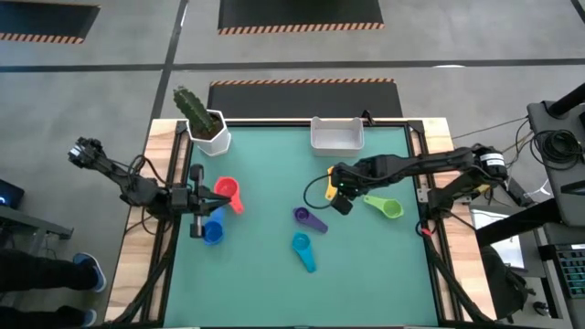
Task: Nest measuring cups in basket
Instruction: Stack the blue measuring cup on top of the red measuring cup
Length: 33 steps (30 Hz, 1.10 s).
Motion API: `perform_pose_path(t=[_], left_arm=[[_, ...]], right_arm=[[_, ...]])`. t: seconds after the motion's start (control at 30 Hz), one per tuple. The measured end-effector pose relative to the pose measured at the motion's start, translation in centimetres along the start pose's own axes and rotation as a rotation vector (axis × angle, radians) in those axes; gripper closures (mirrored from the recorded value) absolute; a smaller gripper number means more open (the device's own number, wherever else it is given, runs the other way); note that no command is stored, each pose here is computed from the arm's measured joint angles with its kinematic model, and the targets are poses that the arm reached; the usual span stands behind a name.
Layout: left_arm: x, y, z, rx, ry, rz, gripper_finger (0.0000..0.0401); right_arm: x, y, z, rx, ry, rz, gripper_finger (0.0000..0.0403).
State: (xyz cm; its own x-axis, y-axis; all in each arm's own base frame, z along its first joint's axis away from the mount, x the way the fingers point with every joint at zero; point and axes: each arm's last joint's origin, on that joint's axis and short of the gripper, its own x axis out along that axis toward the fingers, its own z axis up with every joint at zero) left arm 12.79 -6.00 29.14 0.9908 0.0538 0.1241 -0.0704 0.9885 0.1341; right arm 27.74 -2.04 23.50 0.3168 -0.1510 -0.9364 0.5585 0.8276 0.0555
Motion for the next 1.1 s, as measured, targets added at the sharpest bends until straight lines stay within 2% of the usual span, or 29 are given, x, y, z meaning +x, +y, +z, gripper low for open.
perform_pose_path(t=[0.07, 0.17, 0.3, 0.43, 0.6, 0.7, 0.83, 1.1], left_arm=[[0.0, 0.0, 0.0, -0.041, 0.002, 0.004, 0.0401], [0.2, 0.1, 0.0, -0.160, 0.034, 0.073, 0.0401], [0.8, -0.2, 0.2, -0.330, 0.190, 0.115, 0.0401], [2.0, -1.4, -1.0, -0.457, 0.477, 0.182, 0.0401], [3.2, -3.4, -1.9, -0.623, 0.982, 0.253, 0.0401], [3.8, -4.8, -2.9, -0.615, 1.242, 0.361, 0.0401], [5.0, -6.2, -4.3, -0.603, 1.390, 0.459, 0.0401], [6.1, -7.7, -6.9, -0.653, 1.458, 0.611, 0.0398]], right_arm=[[0.0, 0.0, 0.1, -0.002, -0.002, 0.001, 0.0394], [0.0, 0.0, 0.1, -0.018, -0.004, 0.002, 0.0394], [-0.2, 0.0, 0.1, -0.046, -0.009, 0.003, 0.0394], [-0.2, 0.0, 0.1, -0.081, -0.009, 0.003, 0.0394], [-0.2, 0.0, 0.1, -0.131, -0.011, 0.002, 0.0394], [-0.2, 0.0, 0.1, -0.148, -0.024, -0.015, 0.0394], [-0.2, 0.0, 0.2, -0.178, -0.041, -0.037, 0.0394], [-0.2, 0.2, 0.3, -0.230, -0.058, -0.030, 0.0394]])
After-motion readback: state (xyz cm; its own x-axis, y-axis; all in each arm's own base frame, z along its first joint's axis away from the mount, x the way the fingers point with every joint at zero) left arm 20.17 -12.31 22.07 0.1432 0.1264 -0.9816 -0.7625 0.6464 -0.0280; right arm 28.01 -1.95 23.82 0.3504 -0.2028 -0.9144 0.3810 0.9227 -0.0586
